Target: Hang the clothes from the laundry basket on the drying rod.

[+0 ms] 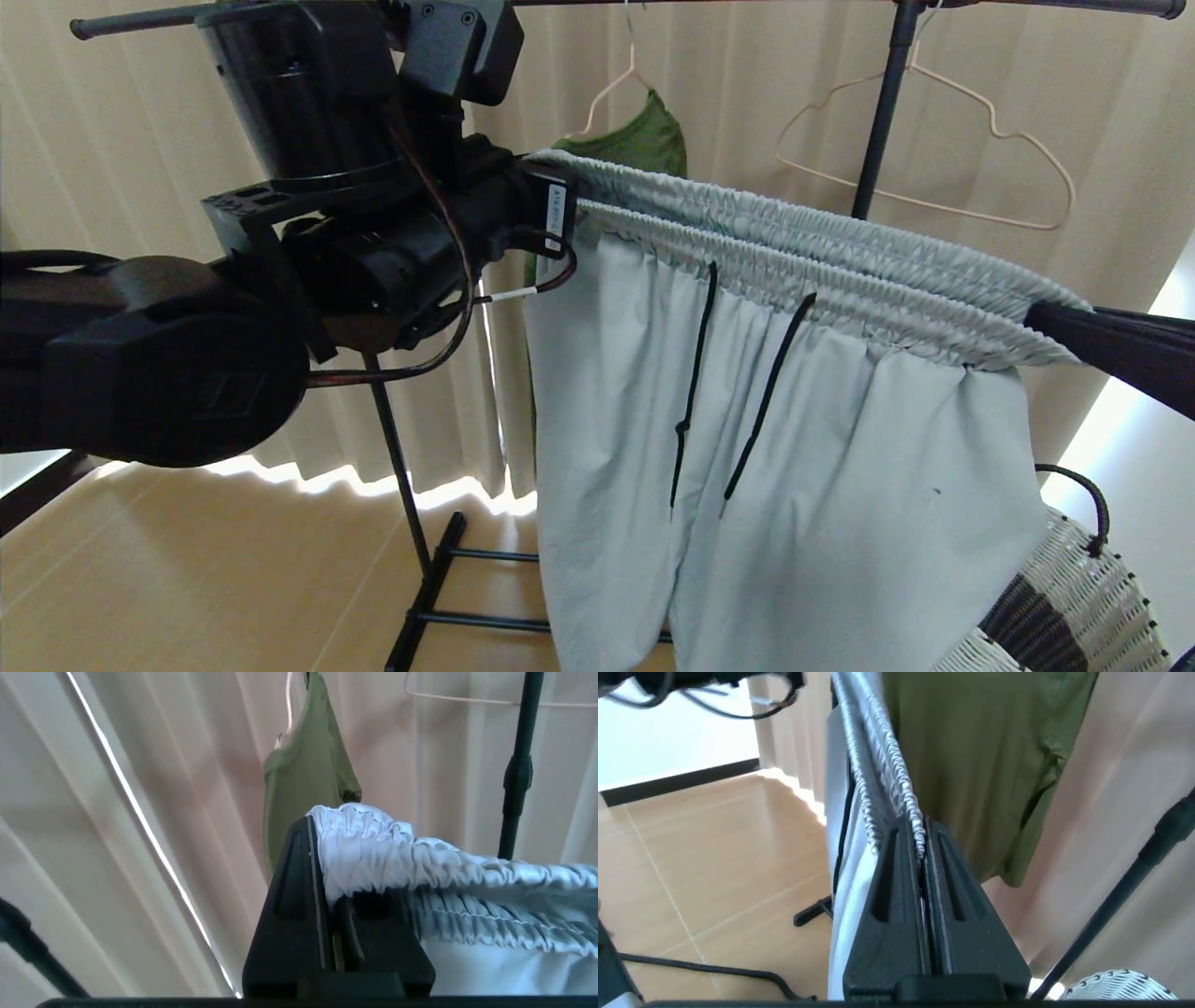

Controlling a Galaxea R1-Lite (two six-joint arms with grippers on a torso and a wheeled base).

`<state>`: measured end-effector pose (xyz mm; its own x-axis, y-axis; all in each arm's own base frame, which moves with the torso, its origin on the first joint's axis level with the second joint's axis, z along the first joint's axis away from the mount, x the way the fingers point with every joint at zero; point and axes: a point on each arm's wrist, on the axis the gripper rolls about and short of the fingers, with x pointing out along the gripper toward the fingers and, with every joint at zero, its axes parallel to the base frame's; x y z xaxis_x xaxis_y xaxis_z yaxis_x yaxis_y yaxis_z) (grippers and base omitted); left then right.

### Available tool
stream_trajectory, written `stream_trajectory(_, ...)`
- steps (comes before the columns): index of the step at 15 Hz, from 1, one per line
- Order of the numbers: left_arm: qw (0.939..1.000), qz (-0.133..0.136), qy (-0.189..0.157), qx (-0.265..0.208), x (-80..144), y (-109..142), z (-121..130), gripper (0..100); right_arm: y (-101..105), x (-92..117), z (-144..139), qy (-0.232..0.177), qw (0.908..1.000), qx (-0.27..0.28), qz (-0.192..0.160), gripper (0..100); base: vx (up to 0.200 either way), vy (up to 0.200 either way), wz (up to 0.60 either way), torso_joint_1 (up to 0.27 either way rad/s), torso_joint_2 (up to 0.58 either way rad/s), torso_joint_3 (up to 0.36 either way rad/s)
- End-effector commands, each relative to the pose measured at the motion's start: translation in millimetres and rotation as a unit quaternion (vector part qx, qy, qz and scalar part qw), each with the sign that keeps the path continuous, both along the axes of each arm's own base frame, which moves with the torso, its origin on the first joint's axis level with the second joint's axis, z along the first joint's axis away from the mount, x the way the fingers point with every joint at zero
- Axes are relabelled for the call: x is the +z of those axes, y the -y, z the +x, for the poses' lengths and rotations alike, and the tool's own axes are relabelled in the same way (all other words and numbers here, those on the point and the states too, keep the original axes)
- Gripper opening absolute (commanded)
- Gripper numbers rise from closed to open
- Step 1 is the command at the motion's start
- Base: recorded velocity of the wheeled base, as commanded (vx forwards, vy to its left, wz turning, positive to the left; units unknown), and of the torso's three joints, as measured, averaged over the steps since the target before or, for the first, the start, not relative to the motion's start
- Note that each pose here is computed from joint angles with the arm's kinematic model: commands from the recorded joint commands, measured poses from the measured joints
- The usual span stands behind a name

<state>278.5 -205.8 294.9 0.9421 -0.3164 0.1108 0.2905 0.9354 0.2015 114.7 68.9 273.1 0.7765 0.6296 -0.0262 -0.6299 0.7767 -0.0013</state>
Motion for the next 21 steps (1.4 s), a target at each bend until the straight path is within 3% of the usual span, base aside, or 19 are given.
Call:
stream_trajectory(1, 1.0, 0.001, -0.001, -0.002, 3.3, -9.6, -13.5, 0, -0.1, -0.9, 6.4, -0.005, 0.9999, -0.011, -0.005, 0, 0.0, 0.0, 0.0, 0.0, 0.0, 0.0)
stream_trajectory(4, 0.9999, 0.008, -0.007, -0.007, 7.0, -19.4, -27.3, 0, 1.3, -3.3, 25.5, -0.009, 0.999, -0.044, -0.007, 0, 0.0, 0.0, 0.0, 0.0, 0.0, 0.0)
stream_trajectory(7, 0.9996, 0.018, -0.02, -0.011, 11.9, -30.9, -42.3, 0, 1.2, -3.3, 53.5, 0.017, 0.997, -0.075, 0.005, 0, 0.0, 0.0, 0.0, 0.0, 0.0, 0.0)
stream_trajectory(11, 0.9955, 0.045, -0.052, -0.065, 9.1, -50.1, -71.4, 0, -6.4, 0.9, 80.7, 0.057, 0.9946, -0.082, 0.026, 0, 0.0, 0.0, 0.0, 0.0, 0.0, 0.0)
stream_trajectory(15, 0.9921, 0.056, -0.064, -0.093, 1.9, -53.2, -81.4, 0, -7.9, 1.3, 85.1, 0.074, 0.9933, -0.082, 0.034, 0, 0.0, 0.0, 0.0, 0.0, 0.0, 0.0)
stream_trajectory(21, 0.9937, 0.043, -0.044, -0.093, 8.6, -51.4, -79.2, 0, -7.5, 1.5, 83.9, 0.074, 0.9932, -0.083, 0.034, 0, 0.0, 0.0, 0.0, 0.0, 0.0, 0.0)
